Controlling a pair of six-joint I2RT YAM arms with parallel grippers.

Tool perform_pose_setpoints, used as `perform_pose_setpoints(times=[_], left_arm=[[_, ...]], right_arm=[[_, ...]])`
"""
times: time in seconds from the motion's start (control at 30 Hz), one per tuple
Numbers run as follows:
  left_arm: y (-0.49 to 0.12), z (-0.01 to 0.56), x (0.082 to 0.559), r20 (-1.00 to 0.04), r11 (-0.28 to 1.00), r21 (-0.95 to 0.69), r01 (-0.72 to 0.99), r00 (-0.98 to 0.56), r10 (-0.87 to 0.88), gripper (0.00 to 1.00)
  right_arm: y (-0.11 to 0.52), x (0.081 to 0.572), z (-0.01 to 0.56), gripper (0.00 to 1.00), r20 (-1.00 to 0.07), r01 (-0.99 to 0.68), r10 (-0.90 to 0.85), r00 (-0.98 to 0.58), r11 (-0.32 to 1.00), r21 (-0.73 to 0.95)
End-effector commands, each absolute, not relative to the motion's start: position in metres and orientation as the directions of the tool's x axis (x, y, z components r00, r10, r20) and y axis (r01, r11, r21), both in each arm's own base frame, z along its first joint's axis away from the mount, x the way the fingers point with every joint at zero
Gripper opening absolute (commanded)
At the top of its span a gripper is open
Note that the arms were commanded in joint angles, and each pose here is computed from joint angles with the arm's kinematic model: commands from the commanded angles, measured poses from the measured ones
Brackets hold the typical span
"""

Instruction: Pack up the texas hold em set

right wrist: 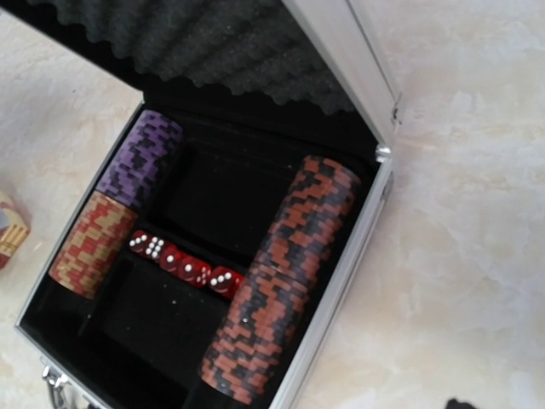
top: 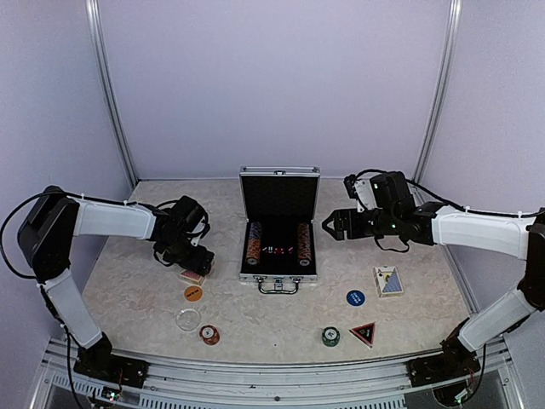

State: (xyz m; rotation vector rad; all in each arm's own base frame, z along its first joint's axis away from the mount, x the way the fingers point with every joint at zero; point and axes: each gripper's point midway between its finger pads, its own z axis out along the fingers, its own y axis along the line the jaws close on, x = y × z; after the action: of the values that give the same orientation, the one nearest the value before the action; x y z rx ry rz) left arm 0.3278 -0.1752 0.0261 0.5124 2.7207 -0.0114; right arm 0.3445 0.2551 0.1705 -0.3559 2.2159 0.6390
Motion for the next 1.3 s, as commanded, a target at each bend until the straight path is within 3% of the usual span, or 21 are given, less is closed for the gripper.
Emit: perform_pose_setpoints(times=[0.0,0.6,1.0,1.27], left_arm=[[-0.172,0.017,0.321,-0.329,0.934,0.070,0.350,-0.876,0.353,0.87],[-0.174,0.008,0.314,-0.292,0.926,0.103,0.364,-0.878,0.378,0.78],[-0.175,0.014,0.320,-0.311,0.927,0.122,0.355,-0.873,0.376,0.58],[-0.178,0.036,0.332,-0.361,0.927,0.139,0.348,-0.854,0.374,0.58]], right_arm=[[0.253,0.348,0.169,0.86,-0.759,-0.439,-0.036,-0.650,0.833,0.337],[0.251,0.346,0.164,0.86,-0.753,-0.432,-0.039,-0.657,0.838,0.334],[0.249,0.345,0.164,0.86,-0.753,-0.429,-0.037,-0.657,0.840,0.333],[0.249,0.346,0.165,0.86,-0.754,-0.429,-0.038,-0.656,0.840,0.331]])
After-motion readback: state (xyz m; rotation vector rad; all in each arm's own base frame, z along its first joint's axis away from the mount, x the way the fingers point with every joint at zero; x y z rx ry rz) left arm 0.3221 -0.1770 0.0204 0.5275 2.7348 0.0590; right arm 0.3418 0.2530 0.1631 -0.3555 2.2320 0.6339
